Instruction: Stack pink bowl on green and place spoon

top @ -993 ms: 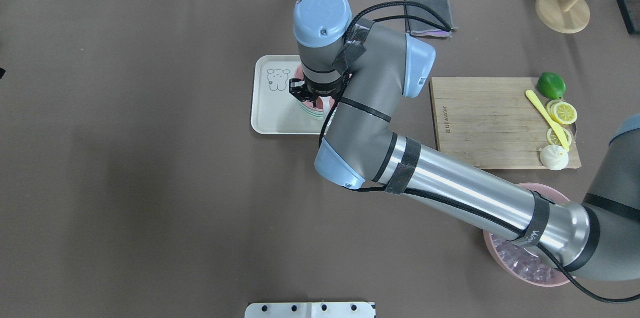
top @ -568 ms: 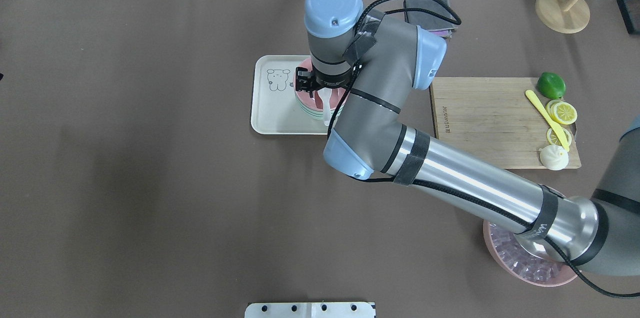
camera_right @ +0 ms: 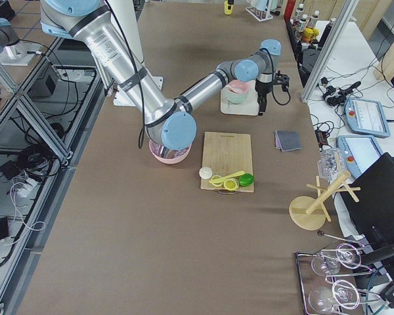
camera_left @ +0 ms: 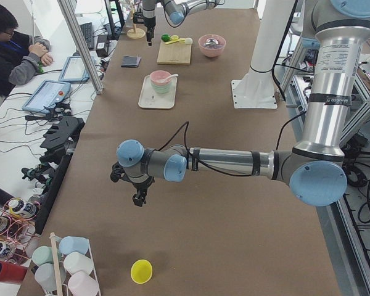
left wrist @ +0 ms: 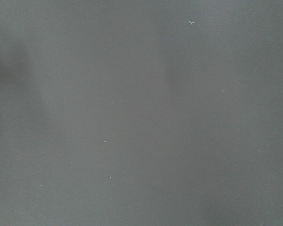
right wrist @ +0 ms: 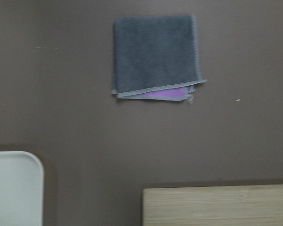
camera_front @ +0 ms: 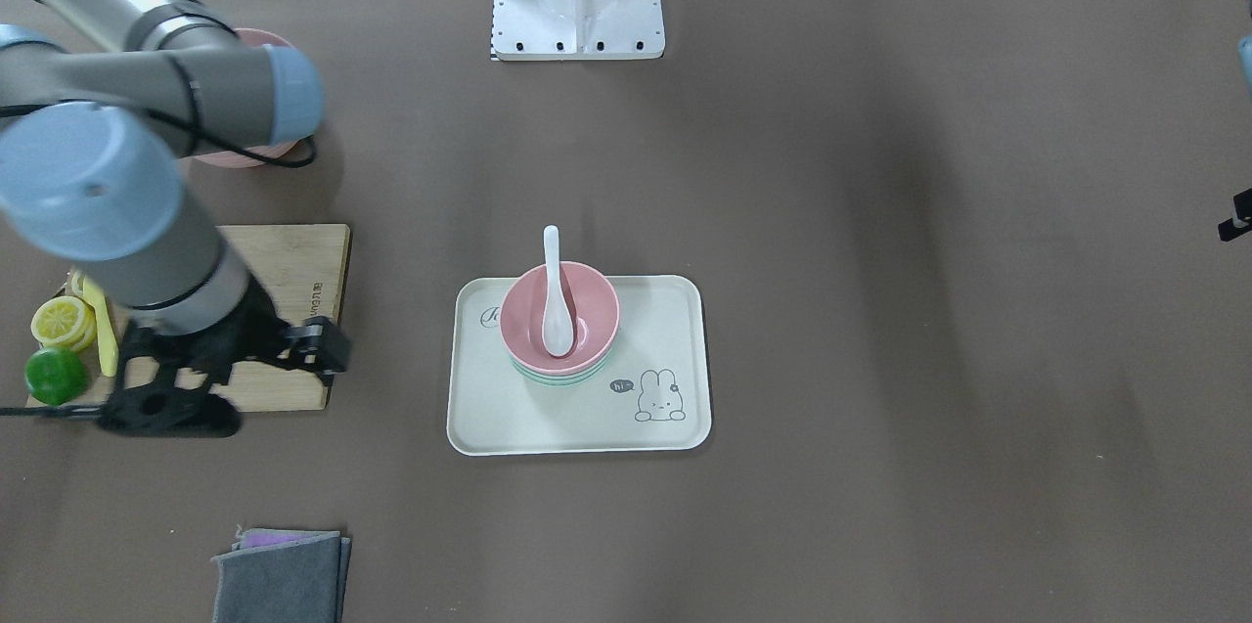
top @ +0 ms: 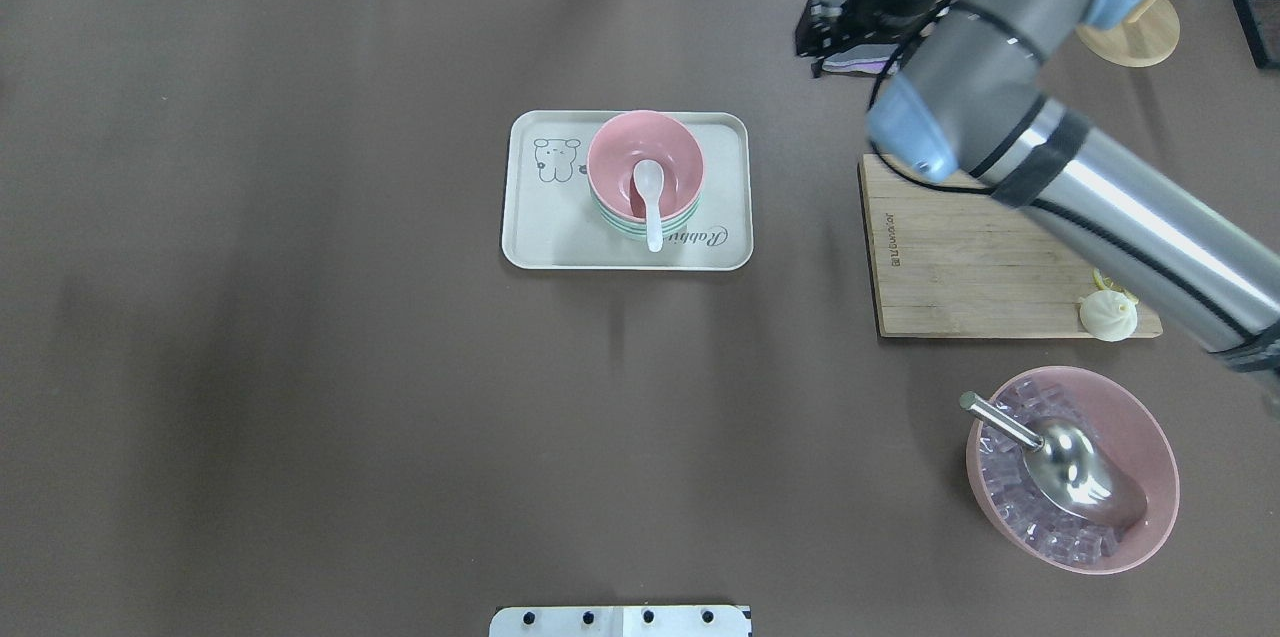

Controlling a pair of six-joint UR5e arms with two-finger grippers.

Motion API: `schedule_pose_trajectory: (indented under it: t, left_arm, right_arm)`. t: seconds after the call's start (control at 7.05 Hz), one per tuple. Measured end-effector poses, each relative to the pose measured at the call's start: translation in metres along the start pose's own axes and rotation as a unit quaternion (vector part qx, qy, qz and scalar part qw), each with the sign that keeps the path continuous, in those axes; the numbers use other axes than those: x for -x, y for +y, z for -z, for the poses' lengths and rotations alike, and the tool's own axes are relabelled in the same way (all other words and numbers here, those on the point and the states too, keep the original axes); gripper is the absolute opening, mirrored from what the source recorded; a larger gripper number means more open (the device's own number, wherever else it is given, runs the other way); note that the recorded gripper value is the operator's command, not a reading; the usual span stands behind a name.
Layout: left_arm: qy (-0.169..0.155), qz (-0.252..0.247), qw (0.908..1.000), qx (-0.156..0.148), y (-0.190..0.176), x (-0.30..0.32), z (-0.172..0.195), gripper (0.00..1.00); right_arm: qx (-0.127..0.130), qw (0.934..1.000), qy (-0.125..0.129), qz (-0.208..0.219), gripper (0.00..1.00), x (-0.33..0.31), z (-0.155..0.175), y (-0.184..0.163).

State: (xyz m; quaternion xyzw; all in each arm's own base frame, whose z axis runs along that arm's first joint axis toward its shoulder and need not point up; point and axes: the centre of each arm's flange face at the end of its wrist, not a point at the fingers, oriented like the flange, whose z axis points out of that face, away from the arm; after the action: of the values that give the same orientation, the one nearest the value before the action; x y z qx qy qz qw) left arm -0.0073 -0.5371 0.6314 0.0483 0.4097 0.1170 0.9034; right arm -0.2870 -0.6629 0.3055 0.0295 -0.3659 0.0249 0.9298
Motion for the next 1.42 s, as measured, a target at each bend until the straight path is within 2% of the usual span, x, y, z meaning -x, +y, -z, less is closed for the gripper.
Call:
schedule_pose_trajectory:
  t: [0.28, 0.57, 0.71, 1.14, 1.42]
  left_arm:
    - [-0.003, 0.017, 0.9998, 0.011, 0.053, 0.011, 0.045, 0.98]
    - [-0.004, 0.039, 0.9991, 0.012, 0.111, 0.007, 0.060, 0.98]
    - [-0.003, 0.049, 0.9987, 0.013, 0.122, 0.011, 0.060, 0.98]
    - [-0.001, 0.047, 0.9989, -0.003, 0.109, 0.019, 0.064, 0.98]
    - [-0.006, 0.032, 0.9993, -0.017, 0.115, 0.022, 0.062, 0.98]
  right_arm:
    - [0.006, 0.9996, 0.002, 0.028, 1.00, -0.147, 0.017, -0.006]
    - [0.019, 0.9987, 0.017, 0.045, 1.00, -0.273, 0.015, 0.014]
    - [0.028, 0.9980, 0.023, 0.052, 1.00, -0.328, 0.014, 0.029]
    - [0.051, 0.9973, 0.030, 0.045, 1.00, -0.461, 0.021, 0.090]
    - [0.055, 0.9972, 0.030, 0.040, 1.00, -0.505, 0.024, 0.130]
